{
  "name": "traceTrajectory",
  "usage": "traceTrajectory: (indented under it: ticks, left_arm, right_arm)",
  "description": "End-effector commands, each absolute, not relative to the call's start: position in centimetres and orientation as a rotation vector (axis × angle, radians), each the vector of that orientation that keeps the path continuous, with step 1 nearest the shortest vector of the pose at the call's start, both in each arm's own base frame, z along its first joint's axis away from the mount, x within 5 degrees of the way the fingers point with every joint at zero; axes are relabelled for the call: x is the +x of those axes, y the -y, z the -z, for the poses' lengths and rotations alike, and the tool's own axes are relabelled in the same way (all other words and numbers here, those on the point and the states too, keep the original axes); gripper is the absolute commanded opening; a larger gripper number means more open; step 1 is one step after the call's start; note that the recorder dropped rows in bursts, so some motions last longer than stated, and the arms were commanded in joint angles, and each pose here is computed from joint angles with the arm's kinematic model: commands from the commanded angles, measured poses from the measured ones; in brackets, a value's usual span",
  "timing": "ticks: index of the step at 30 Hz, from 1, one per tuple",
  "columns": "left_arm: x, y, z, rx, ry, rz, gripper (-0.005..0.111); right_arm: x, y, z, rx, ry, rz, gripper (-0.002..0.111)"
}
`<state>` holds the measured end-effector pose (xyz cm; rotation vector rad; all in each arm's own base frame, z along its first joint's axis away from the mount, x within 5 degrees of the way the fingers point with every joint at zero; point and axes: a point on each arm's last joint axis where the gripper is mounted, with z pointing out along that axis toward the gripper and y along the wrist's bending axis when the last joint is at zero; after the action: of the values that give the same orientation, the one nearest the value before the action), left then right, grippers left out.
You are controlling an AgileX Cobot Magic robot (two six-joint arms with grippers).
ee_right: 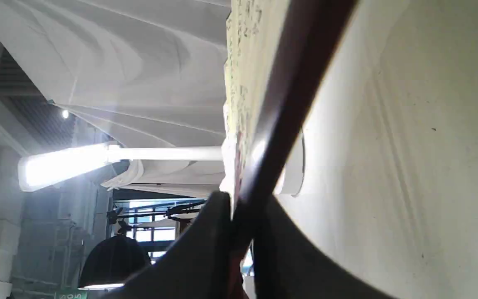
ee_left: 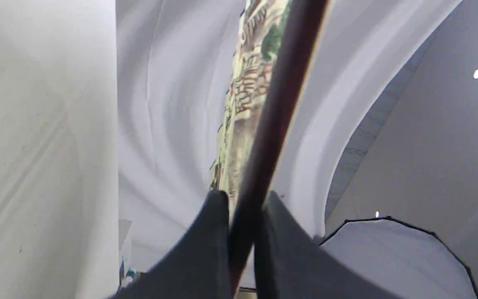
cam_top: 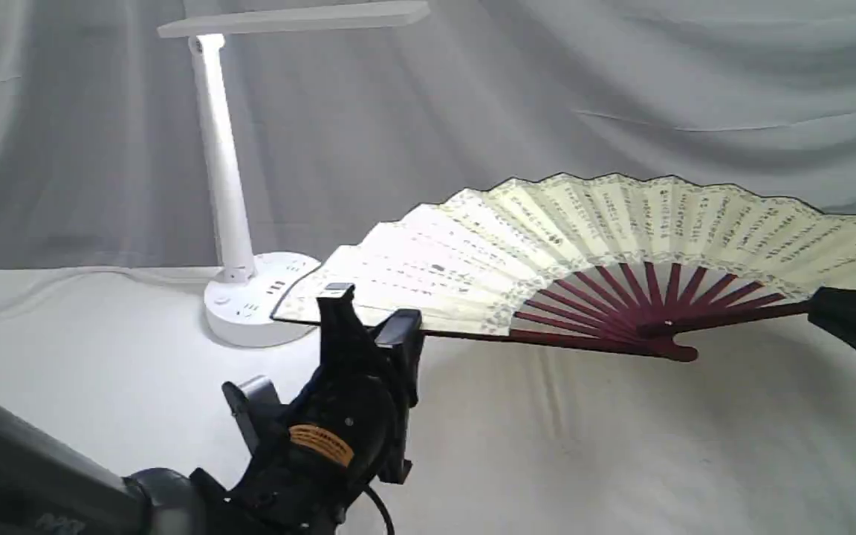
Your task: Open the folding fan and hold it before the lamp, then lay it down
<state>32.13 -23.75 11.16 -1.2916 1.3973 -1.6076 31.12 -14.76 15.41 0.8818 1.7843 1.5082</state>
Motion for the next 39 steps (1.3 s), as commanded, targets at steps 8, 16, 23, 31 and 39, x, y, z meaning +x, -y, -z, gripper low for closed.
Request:
traceTrajectory:
  ticks: [8, 16, 23, 31, 39]
  left_arm:
    - [32.1, 18.4, -12.7, -1.435, -1.111, 1.489, 0.0]
    - [31.1, 15.9, -13.4, -1.474, -1.08, 1.464, 0.0]
    - [30.4, 14.4, -14.3, -1.502, -1.028, 1.439, 0.0]
    - [30.7, 12.6, -15.1, -1.496, -0.989, 1.421, 0.0]
    - [31.2, 11.1, -15.9, -1.487, -0.944, 1.412, 0.0]
  right_arm:
    - [32.4, 13.0, -15.0, 0.87, -1.84, -1.447, 0.0]
    - [33.7, 9.6, -14.8, 0.804, -1.927, -1.476, 0.0]
    - [34.4, 7.5, -14.8, 0.779, -1.974, -1.51, 0.0]
    - [34.6, 6.6, -14.8, 0.771, -1.984, -1.544, 0.0]
    - [36.1, 5.6, -16.3, 0.666, -1.983, -1.549, 0.0]
